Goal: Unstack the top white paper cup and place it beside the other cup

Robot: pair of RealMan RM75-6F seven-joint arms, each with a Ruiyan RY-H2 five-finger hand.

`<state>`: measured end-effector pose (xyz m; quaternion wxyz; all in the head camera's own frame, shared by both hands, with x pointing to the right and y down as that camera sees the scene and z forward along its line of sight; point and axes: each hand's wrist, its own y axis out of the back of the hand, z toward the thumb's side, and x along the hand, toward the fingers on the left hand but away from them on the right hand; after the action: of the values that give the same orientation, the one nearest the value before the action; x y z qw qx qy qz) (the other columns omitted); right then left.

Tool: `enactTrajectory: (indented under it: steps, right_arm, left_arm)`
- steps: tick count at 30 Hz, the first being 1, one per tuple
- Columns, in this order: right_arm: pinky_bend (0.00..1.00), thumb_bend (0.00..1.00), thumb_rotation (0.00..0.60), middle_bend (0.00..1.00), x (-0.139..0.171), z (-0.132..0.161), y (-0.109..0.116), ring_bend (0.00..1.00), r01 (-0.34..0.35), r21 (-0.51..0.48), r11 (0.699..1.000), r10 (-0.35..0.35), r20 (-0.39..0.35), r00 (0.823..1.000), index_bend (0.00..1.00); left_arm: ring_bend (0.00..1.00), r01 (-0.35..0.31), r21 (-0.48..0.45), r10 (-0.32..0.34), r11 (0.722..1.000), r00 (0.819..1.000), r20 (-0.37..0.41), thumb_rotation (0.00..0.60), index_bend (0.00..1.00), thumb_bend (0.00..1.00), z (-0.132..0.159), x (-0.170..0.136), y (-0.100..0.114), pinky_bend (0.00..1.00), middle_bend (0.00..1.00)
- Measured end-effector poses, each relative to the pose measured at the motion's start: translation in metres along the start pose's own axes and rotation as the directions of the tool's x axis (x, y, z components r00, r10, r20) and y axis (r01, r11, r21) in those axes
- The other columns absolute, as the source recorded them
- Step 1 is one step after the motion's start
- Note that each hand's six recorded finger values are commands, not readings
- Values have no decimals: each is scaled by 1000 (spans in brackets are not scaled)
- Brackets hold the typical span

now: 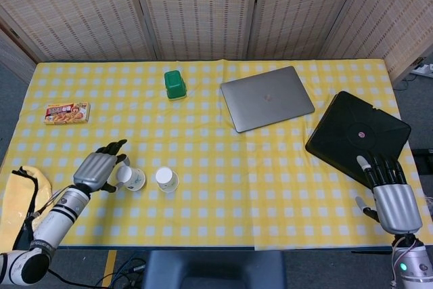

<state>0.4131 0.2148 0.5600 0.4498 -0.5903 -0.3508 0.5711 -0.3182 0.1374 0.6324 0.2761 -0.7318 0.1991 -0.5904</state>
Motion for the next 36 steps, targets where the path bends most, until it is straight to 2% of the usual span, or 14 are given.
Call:
enactTrajectory:
  steps: [20,23,29,31,36]
  right_arm:
    - [0,223,600,0,9,3,4,0,23,-1,1000,-23,-14,1000,61]
    - [0,222,600,0,10,4,5,0,26,-1,1000,-27,-17,1000,61]
    - [0,222,600,0,12,4,7,0,39,-4,999,-39,-19,999,61]
    - [0,222,600,0,13,3,9,0,44,-7,999,-44,-20,999,61]
    - [0,223,600,0,15,3,12,0,54,-15,998,-54,-25,998,61]
  left_arm:
    - [0,10,-47,-9,999,1000,20,600,399,321,-4,5,-18,183,0]
    - [0,5,-50,-3,999,1000,29,600,335,322,-3,5,-19,183,0]
    - [0,-10,-63,13,998,999,51,600,110,322,1,1,-16,183,0]
    - [0,-14,-64,18,998,998,58,600,73,322,4,-2,-14,183,0]
    - [0,-41,-52,45,998,996,74,600,63,322,13,-16,-3,183,0]
